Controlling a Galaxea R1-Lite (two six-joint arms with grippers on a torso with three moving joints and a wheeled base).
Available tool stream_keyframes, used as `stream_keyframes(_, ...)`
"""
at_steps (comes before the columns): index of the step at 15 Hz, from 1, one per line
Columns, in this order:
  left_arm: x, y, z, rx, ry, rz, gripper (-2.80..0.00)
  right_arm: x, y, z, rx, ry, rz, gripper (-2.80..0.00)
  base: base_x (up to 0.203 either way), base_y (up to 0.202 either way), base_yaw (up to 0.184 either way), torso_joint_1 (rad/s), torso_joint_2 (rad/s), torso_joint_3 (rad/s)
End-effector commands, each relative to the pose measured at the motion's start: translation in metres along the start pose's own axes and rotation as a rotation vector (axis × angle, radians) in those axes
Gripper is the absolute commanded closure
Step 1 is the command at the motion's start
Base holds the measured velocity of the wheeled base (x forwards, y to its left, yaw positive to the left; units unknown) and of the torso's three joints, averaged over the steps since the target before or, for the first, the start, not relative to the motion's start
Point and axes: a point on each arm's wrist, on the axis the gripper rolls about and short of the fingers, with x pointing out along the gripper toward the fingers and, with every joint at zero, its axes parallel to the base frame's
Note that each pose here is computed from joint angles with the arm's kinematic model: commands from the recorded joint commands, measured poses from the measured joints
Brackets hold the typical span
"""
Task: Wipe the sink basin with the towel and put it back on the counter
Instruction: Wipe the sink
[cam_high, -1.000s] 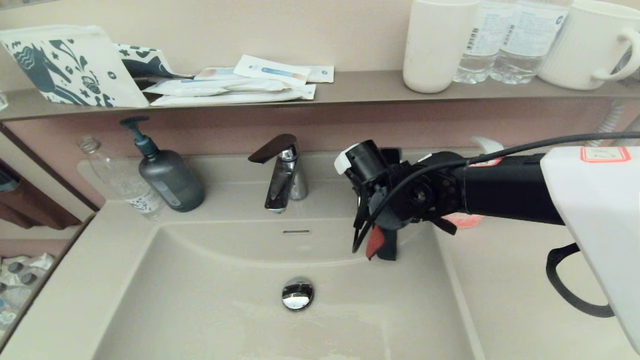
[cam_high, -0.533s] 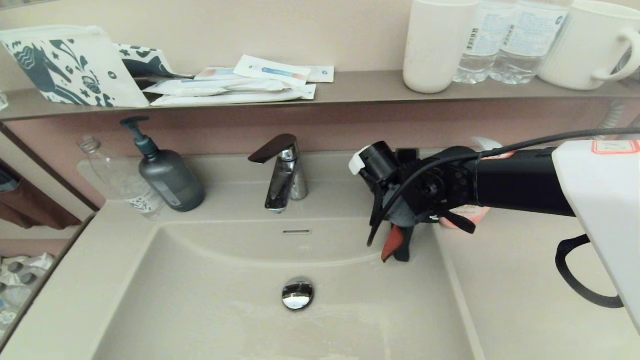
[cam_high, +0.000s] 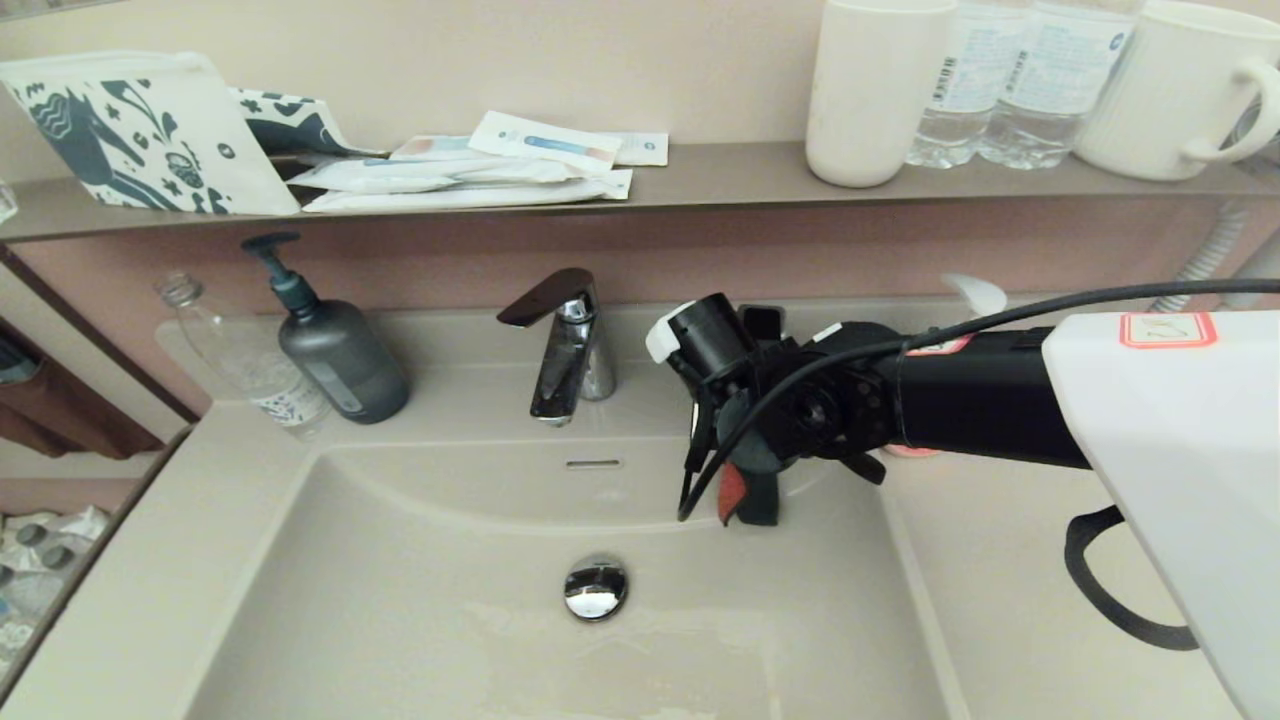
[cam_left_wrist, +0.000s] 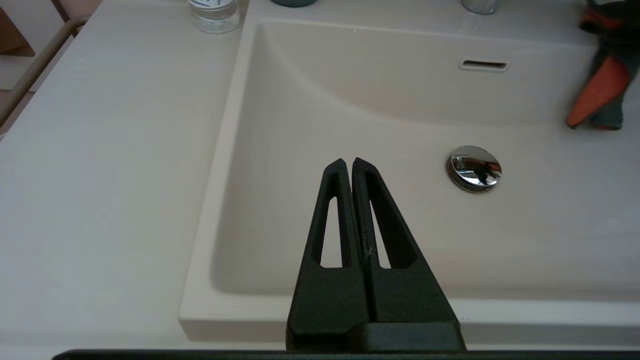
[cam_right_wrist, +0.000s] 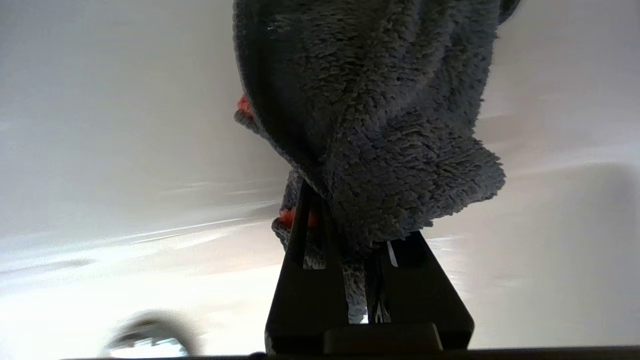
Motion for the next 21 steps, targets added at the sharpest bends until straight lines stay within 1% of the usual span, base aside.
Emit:
stream_keyframes(1, 0.000, 0.000, 0.000, -0.001, 0.001, 0.000, 0.00, -0.001, 0.010, -0.006, 0.006, -0.009, 0.036, 0.00, 0.000, 0.000, 0.000, 0.000, 0.00, 0.000)
stream_keyframes(5, 0.000, 0.000, 0.000, -0.001, 0.002, 0.001, 0.00, 0.011, 0.020, -0.012, 0.041, -0.042, 0.076, 0.00, 0.000, 0.000, 0.000, 0.000, 0.00, 0.000)
stream_keyframes(8, 0.000, 0.000, 0.000, -0.001, 0.001, 0.000, 0.00, 0.017, 0.018, -0.011, 0.055, -0.054, 0.066, 0.00, 0.000, 0.000, 0.000, 0.000, 0.00, 0.000)
stream_keyframes(10, 0.000, 0.000, 0.000, 0.000, 0.002, 0.001, 0.00, 0.017, 0.007, 0.001, 0.083, -0.065, 0.046, 0.00, 0.000, 0.000, 0.000, 0.000, 0.00, 0.000)
stream_keyframes(12, 0.000, 0.000, 0.000, -0.001, 0.001, 0.000, 0.00, 0.016, -0.012, 0.007, 0.090, -0.056, 0.008, 0.00, 0.000, 0.000, 0.000, 0.000, 0.00, 0.000)
stream_keyframes(14, 0.000, 0.000, 0.000, 0.000, 0.002, 0.000, 0.00, 0.015, -0.032, 0.008, 0.087, -0.036, -0.032, 0.00, 0.000, 0.000, 0.000, 0.000, 0.00, 0.000)
stream_keyframes(17, 0.000, 0.000, 0.000, 0.000, 0.001, 0.001, 0.00, 0.019, -0.064, 0.019, 0.123, -0.050, -0.081, 0.00, 0.000, 0.000, 0.000, 0.000, 0.00, 0.000)
stream_keyframes(21, 0.000, 0.000, 0.000, -0.001, 0.002, 0.001, 0.00, 0.018, -0.087, 0.034, 0.131, -0.067, -0.114, 0.00, 0.000, 0.000, 0.000, 0.000, 0.00, 0.000)
